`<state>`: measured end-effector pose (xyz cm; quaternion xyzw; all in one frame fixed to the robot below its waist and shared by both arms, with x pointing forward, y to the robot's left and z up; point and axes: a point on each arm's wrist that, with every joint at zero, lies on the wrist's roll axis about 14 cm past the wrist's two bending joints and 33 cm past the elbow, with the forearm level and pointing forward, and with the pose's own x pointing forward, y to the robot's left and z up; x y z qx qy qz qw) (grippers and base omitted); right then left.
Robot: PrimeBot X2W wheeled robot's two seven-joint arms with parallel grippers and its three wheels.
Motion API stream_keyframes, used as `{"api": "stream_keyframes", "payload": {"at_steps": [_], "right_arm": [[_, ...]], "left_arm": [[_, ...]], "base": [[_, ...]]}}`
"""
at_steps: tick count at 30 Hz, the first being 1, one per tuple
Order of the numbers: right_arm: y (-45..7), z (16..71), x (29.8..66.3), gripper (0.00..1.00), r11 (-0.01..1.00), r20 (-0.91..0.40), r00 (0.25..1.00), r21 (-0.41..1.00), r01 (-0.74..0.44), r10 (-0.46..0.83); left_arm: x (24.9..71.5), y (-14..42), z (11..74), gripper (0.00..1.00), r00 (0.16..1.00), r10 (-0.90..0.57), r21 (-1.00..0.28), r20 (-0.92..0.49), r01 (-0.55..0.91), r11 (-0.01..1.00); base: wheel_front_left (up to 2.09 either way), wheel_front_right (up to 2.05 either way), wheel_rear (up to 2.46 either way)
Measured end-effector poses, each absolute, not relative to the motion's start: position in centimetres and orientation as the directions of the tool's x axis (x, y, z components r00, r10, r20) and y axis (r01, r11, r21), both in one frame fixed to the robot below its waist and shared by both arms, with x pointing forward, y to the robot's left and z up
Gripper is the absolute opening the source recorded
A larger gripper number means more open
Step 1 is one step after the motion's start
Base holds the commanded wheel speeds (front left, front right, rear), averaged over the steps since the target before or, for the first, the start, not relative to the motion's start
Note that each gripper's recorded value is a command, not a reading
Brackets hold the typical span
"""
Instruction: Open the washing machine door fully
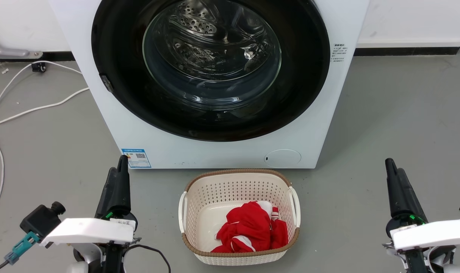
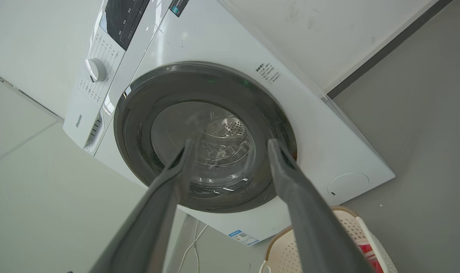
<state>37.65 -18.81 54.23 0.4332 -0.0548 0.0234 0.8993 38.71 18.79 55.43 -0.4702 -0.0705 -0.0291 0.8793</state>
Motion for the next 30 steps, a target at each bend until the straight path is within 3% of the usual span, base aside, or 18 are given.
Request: {"api": "stream_keyframes", "payload": {"at_steps": [12, 30], "right_arm": [[-18.0, 53.8, 37.0, 1.00, 0.824, 0.115, 0.993, 0.560, -0.089, 0.029], [-17.4, 53.7, 36.6, 1.00, 0.937, 0.100, 0.993, 0.336, -0.099, 0.069]], "left_arm": [[38.4, 17.9, 55.4, 1.00, 0.988, -0.005, -0.633, 0.154, 0.103, 0.768], [37.9, 17.1, 55.8, 1.00, 0.982, -0.030, -0.397, 0.185, 0.102, 0.912]], "base": [[0.00, 0.00, 0.00], [0.00, 0.00, 0.00]]}}
